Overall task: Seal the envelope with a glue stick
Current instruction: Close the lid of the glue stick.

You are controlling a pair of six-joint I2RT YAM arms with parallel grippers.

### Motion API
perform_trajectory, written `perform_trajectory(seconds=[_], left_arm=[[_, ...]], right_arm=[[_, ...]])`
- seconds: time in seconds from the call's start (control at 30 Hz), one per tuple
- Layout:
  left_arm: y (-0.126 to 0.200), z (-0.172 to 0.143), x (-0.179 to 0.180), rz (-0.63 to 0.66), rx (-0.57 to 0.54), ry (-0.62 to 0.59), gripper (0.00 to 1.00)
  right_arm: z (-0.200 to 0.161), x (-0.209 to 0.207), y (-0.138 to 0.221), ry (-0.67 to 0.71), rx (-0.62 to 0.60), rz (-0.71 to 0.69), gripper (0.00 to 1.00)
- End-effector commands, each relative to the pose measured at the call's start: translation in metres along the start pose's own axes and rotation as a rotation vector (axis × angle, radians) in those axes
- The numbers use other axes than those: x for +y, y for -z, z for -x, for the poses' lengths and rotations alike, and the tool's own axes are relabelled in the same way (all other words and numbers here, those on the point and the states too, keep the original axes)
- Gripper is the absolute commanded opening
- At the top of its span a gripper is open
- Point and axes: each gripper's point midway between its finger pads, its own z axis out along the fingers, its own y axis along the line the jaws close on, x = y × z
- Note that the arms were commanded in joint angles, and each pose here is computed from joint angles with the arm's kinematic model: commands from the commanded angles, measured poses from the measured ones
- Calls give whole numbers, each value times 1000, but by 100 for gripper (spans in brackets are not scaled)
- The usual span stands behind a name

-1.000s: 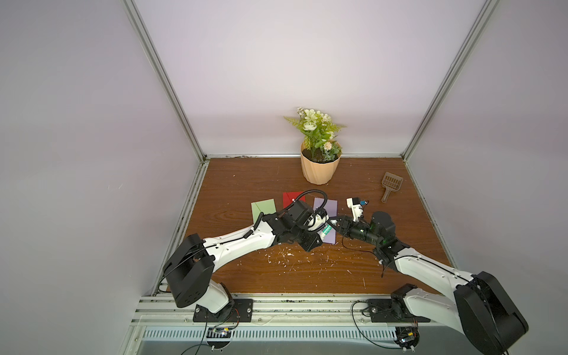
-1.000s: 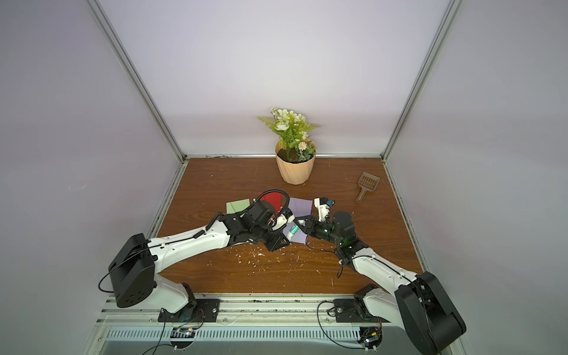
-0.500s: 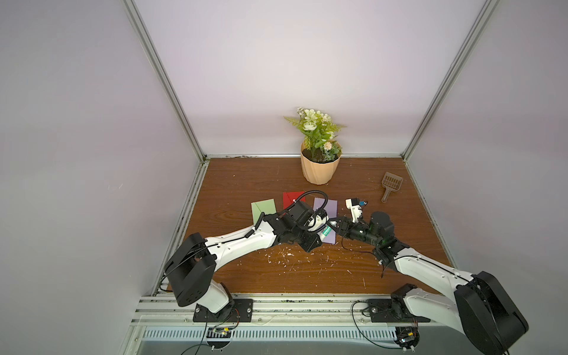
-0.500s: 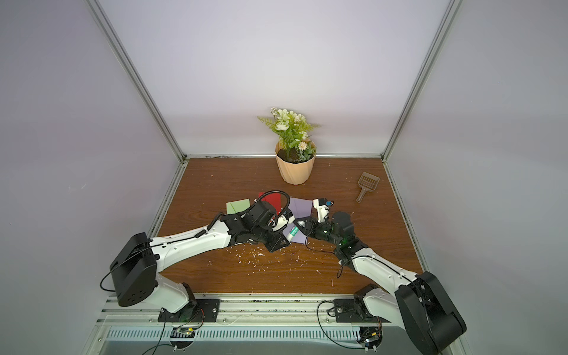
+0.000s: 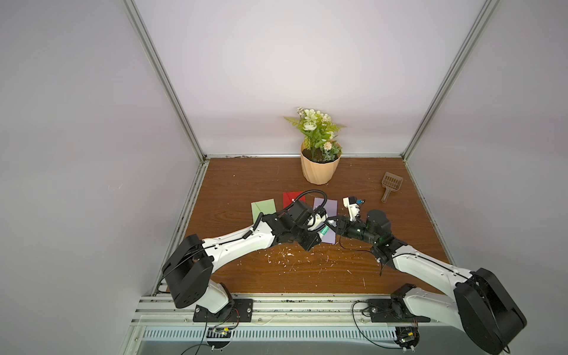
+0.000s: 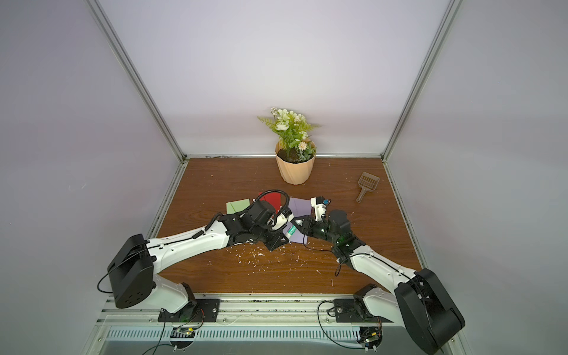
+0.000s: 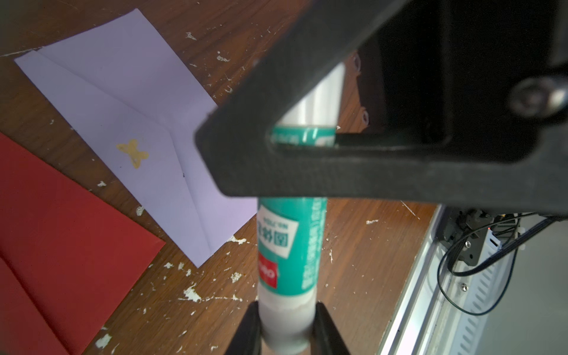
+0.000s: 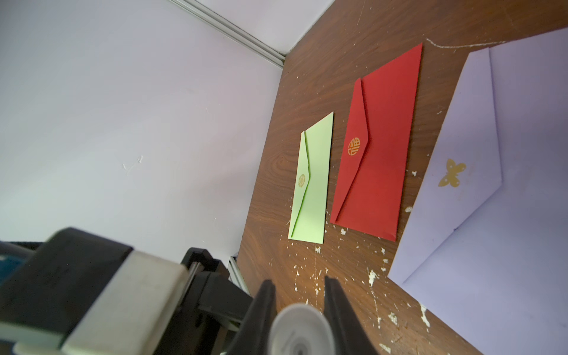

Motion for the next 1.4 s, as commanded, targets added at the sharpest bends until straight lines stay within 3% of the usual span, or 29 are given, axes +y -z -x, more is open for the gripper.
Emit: perform_trajectory(seconds=[0.0,0.17,0.6,1.0,1.17,1.37], left_arm=[[28,62,9,78,-267,8,22],[38,76,13,110,-348,30,22],[36,88,-3,28,-351,-16,23],[48,109,5,82,-437,-8,24],[46,107,3,78,-398,-46,25],[40,93,0,55,-324,-68,26]], right_arm=[[-26,8,-6,-4,111,34,0],[-31,-1,-9,-25,108,1,0],[-46,10,-18,-7,151,76,0],[-59,12,-25,-8,208,84,0],[-68,12,-28,45,271,75,0],[-61,10,-29,97,259,31,0]])
